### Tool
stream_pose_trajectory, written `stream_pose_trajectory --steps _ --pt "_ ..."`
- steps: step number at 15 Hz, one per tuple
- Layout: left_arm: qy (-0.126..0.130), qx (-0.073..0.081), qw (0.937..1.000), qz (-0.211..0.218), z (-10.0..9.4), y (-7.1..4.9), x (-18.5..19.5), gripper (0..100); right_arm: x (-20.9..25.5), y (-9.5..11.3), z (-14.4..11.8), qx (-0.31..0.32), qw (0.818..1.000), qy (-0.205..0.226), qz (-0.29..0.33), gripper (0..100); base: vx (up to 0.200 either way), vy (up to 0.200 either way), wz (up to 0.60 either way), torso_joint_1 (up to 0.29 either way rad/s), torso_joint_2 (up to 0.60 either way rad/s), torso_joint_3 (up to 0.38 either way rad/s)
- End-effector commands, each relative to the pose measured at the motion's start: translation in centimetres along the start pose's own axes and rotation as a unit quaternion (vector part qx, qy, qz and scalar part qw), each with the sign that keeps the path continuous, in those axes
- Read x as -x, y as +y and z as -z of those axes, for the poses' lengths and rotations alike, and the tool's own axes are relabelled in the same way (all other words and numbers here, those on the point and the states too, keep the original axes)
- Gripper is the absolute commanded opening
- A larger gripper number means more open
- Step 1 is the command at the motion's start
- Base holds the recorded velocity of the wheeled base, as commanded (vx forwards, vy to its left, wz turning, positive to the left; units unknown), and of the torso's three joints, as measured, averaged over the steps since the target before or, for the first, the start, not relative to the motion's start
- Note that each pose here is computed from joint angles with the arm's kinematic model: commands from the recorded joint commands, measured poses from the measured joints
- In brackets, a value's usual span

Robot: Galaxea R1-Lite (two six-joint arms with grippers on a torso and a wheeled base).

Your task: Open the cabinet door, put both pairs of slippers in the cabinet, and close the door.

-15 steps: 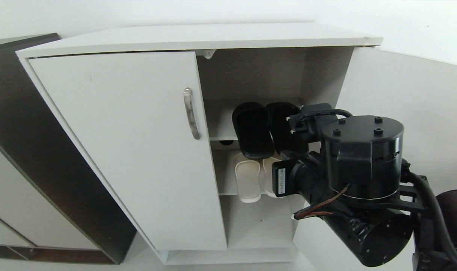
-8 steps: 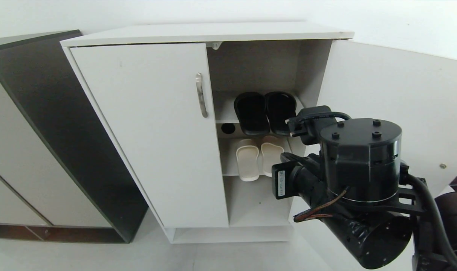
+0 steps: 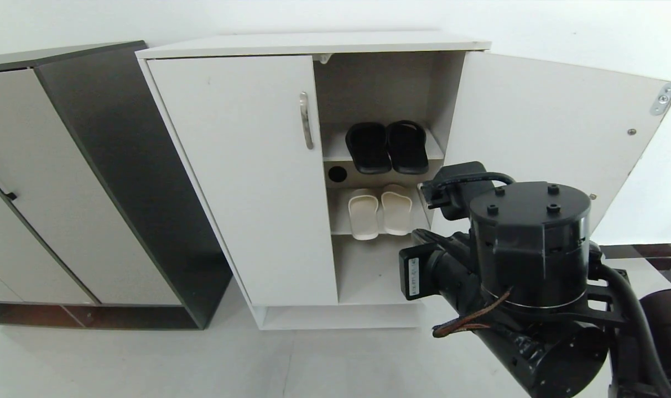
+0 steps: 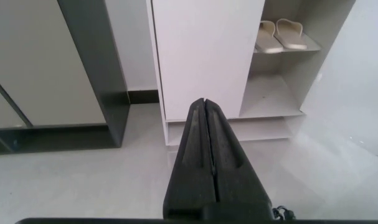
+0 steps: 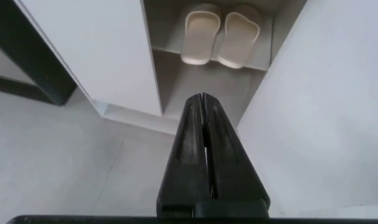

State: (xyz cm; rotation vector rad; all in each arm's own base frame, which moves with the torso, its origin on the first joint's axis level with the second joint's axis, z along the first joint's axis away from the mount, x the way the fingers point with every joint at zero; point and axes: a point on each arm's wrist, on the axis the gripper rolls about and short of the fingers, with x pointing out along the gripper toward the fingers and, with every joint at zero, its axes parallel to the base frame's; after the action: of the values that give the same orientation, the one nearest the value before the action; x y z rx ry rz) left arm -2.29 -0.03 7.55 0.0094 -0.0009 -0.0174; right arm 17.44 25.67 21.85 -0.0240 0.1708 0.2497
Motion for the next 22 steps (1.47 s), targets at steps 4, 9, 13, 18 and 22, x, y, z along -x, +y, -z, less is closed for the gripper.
stream_pose_trajectory --steps 4,9,13,18,22 --pt "0.0 0.001 1.0 0.0 0.0 0.0 0.0 0 -0.3 0.1 0.3 0.008 1.0 0.002 0.001 0 0.0 0.0 0.0 0.0 0.0 0.0" --pt "0.0 0.001 1.0 0.0 0.0 0.0 0.0 0 -0.4 0.1 0.6 0.011 1.0 0.003 0.002 0 0.0 0.0 0.0 0.0 0.0 0.0" --pt "0.0 0.001 1.0 0.0 0.0 0.0 0.0 0 -0.4 0.1 0.7 0.016 1.0 0.005 0.003 0 0.0 0.0 0.0 0.0 0.0 0.0" --pt "0.0 0.001 1.0 0.0 0.0 0.0 0.0 0 -0.4 0.0 1.2 0.027 1.0 0.01 0.003 0 0.0 0.0 0.0 0.001 -0.04 -0.04" --pt "0.0 0.001 1.0 0.0 0.0 0.0 0.0 0 -0.4 0.0 1.2 0.028 1.0 0.011 0.003 0 0.0 0.0 0.0 0.034 -0.29 -0.342"
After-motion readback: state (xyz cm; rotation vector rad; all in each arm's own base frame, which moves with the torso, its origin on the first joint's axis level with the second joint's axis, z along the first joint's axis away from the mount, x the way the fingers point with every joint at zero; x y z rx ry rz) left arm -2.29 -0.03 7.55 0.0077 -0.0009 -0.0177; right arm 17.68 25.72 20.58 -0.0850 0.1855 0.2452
